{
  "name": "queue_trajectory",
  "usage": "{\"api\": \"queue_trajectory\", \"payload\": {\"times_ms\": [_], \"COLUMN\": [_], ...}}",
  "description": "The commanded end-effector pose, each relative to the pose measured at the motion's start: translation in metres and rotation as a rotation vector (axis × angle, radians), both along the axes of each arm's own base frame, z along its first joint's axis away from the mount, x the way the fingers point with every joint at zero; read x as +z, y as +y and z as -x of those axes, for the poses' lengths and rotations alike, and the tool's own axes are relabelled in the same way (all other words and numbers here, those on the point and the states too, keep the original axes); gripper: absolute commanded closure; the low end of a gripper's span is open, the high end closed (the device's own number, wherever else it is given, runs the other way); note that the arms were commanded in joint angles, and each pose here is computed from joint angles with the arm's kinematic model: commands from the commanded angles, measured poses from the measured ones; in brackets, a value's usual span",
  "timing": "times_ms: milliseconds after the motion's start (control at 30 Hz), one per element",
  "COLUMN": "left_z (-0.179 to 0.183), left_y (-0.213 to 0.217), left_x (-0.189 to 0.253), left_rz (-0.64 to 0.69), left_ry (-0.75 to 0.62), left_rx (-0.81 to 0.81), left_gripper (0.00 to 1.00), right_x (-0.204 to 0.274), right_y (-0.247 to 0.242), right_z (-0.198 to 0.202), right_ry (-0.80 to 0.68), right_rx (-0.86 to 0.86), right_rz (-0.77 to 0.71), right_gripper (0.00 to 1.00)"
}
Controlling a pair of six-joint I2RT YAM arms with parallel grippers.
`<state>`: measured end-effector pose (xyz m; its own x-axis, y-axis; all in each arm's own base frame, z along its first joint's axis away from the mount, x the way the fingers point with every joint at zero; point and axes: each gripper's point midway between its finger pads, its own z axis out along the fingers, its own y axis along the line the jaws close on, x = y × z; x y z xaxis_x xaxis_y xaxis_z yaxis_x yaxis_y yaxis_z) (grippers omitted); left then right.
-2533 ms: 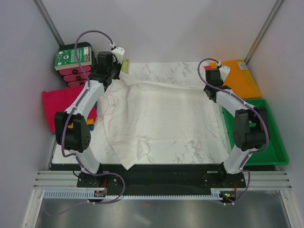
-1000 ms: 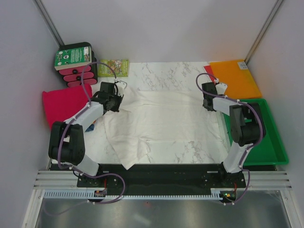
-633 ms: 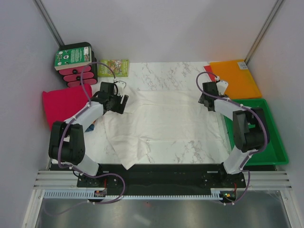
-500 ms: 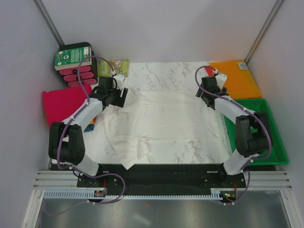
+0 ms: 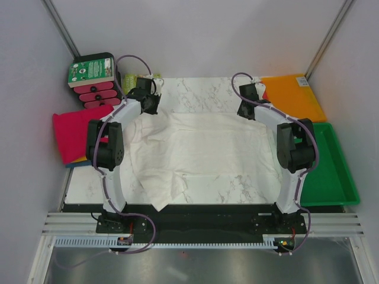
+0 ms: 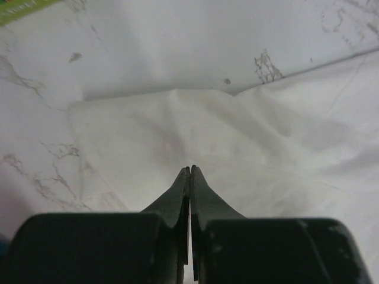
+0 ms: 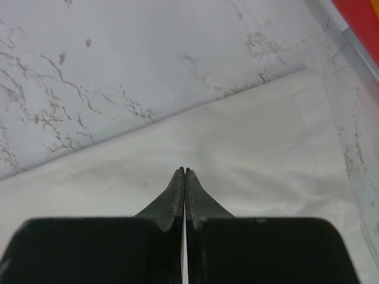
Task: Fold and stack the t-shirts
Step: Fold the tshirt
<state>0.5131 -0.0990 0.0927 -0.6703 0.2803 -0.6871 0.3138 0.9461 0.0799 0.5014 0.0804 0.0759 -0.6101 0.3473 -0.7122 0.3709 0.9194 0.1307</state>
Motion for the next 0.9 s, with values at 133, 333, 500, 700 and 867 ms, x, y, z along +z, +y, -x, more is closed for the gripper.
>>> {"api": "queue_trajectory", "payload": {"times_ms": [133,333,500,700,867], "left_z": [-0.005,-0.011,-0.027,-0.042,-0.059], "left_y": [-0.007,0.002,0.012,0.016,0.025], "left_x": [-0.029,-0.052,-0.064,-0.064,-0.065], "left_rz": [0.008,-0.052,-0.118,-0.160,-0.193], "left_ry": [0.104,0.148,0.163,0.154,0.140], "left_rx": [-0.027,0.002,0.029,0.026,0.035], "left_gripper": [0.98,0.98,0.98,0.98,0.97], "right_x": [-0.022,-0.044,-0.063,-0.080,-0.091], "right_y": [0.004,0.002,-0.002,-0.011,-0.024], "right_z": [-0.010,-0.008,-0.010,-0.016,-0.022], "right_ry": [0.090,0.155,0.227,0.285,0.298], "right_rx": [-0.019,-0.038,-0.054,-0.078,-0.121], "right_rz": [-0.001,0.005,0.012,0.009,-0.008], "right_gripper": [1.00,1.00,1.00,1.00,1.00]}}
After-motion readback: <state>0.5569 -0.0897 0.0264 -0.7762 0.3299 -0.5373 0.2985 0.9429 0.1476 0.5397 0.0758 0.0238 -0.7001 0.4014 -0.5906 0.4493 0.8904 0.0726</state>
